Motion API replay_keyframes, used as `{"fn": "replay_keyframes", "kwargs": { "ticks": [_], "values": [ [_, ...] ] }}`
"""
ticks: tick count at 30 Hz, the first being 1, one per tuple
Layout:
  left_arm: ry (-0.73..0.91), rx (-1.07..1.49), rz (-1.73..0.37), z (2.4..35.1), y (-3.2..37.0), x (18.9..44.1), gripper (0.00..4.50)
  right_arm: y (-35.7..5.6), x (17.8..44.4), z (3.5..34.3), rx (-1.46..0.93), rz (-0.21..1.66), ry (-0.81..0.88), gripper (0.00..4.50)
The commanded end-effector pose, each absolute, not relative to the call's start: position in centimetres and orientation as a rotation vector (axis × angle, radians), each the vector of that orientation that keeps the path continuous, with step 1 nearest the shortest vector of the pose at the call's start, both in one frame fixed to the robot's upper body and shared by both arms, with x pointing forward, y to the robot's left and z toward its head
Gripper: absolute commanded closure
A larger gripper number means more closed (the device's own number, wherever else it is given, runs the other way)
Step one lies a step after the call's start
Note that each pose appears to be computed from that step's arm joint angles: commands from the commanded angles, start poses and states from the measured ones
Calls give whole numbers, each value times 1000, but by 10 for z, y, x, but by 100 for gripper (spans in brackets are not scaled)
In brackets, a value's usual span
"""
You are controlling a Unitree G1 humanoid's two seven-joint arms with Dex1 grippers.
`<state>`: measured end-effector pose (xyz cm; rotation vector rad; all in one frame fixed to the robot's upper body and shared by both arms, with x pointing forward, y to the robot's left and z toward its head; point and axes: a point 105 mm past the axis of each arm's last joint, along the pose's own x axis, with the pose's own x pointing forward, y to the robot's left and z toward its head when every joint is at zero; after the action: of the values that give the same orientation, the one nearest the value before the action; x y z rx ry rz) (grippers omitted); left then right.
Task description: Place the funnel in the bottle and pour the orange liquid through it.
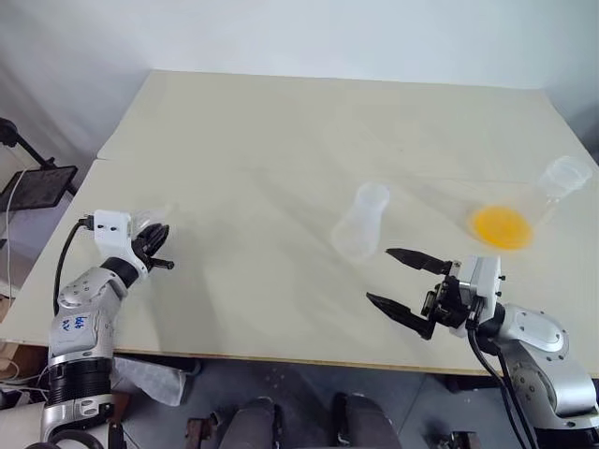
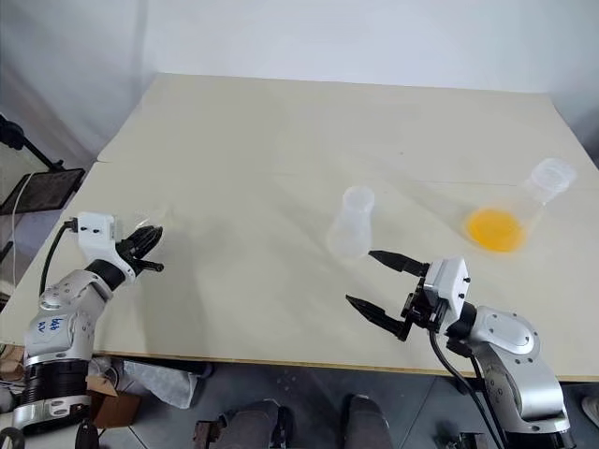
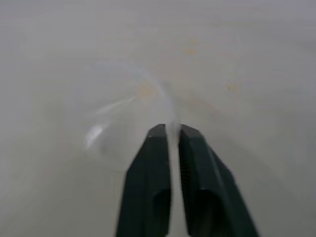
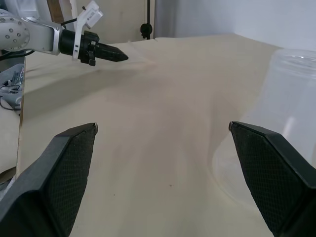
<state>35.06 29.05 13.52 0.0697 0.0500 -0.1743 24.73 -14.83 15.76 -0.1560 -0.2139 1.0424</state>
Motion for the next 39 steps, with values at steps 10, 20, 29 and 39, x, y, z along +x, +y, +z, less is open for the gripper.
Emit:
{"fn": "replay_keyframes", "kwargs": {
  "ticks": [10, 20, 29, 39],
  "values": [
    [-222, 222, -600, 218, 238, 348, 449, -165, 239, 170, -236, 970, -248, 0],
    [-308, 680, -1234, 282, 128, 352, 449, -194, 222, 165, -261, 795, -205, 0],
    [-387, 949, -1422, 301, 52, 364, 449, -198, 203, 160, -254, 691, -204, 0],
    [-411, 1005, -1421, 299, 28, 372, 449, -190, 201, 155, -240, 666, -214, 0]
  ]
}}
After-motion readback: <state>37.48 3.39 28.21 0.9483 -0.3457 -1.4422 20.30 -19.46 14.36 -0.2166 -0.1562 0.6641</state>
